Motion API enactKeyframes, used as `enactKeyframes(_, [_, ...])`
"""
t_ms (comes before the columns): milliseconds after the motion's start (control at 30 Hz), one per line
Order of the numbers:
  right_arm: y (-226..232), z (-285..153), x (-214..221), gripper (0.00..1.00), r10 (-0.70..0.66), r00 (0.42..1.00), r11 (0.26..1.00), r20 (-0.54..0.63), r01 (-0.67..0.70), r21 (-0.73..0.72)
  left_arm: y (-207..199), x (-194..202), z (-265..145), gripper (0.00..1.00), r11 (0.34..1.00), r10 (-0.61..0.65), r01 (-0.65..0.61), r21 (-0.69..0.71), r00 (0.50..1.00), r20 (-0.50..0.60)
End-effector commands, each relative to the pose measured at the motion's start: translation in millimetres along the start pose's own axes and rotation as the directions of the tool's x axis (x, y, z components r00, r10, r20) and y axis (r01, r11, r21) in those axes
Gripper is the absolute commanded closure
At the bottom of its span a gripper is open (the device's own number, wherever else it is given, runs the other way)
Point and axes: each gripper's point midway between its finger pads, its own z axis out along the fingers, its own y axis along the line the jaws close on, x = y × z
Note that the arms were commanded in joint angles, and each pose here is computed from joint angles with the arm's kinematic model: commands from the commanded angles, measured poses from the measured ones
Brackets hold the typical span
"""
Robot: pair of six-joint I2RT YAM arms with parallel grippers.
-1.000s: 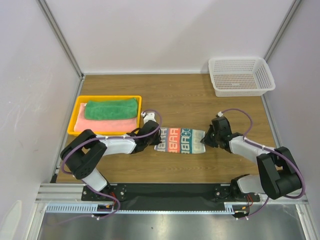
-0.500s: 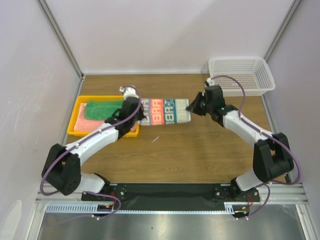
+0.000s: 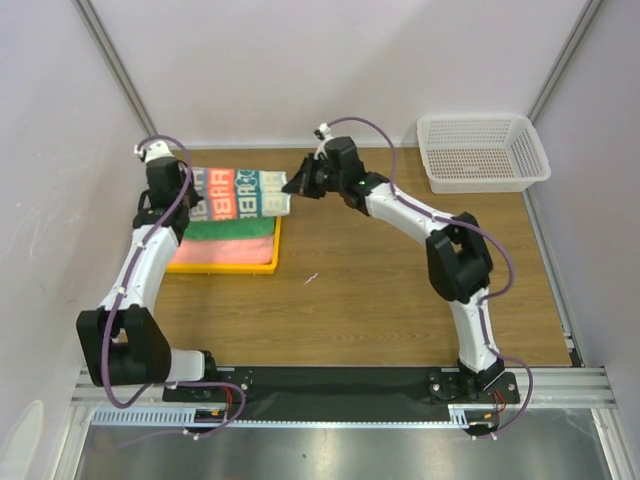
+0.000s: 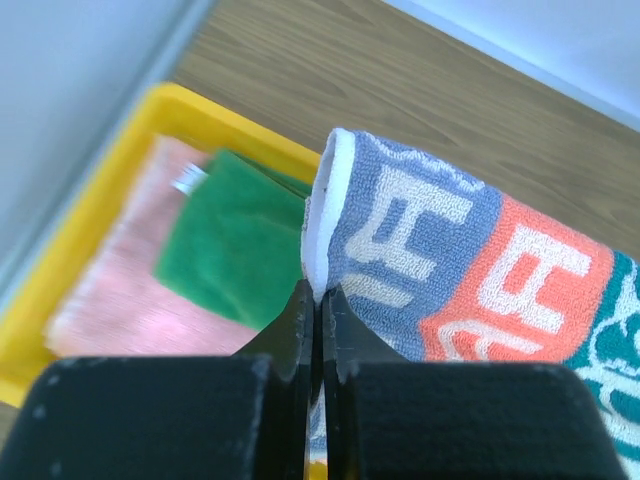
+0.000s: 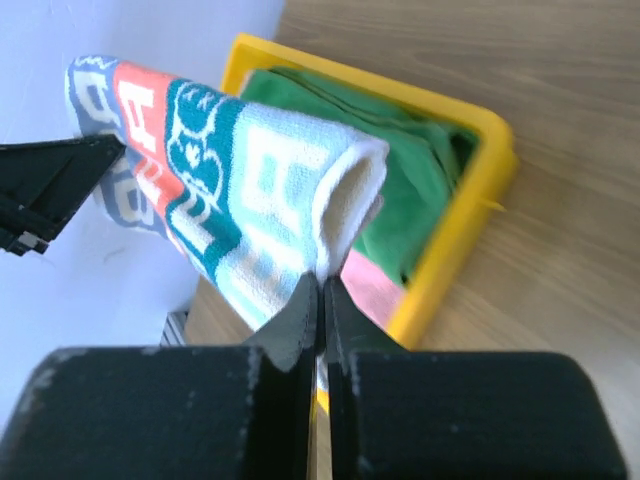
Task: Fold and stack the towels
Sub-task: Neatly place the folded towel into the bin
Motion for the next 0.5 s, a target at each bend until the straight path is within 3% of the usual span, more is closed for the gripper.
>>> enactKeyframes(0, [4.7,17.5,-24.5,1.0,0.005,0.999,1.0,0.035,-0.005,0.002,71.6,-47.7,6.3,1.0,0.972,0.084,-0.062,-0.227,0.993,0.088])
enactKeyframes(100, [21.8,42.0,-18.3,1.0,0.001,1.0,1.0,0.029,0.0,-0.026,101.3,-45.7,22.4,1.0,0.952,0.097,-0.08,-0.296,0.994,0.041])
enactKeyframes(267, [8.6,70.8,-2.3,1.0,0.029,1.0,1.0,0.01,-0.029,0.006,140.9,-32.7,41.0,1.0,0.939,0.039,-0.041,-0.34,0.999,-0.014])
enactKeyframes(467, [-17.0,84.5,4.5,1.0,0.034,0.999,0.996,0.008,-0.034,0.086,145.2,-18.7,66.1,1.0,0.952,-0.002,-0.006,-0.305,1.0,-0.025])
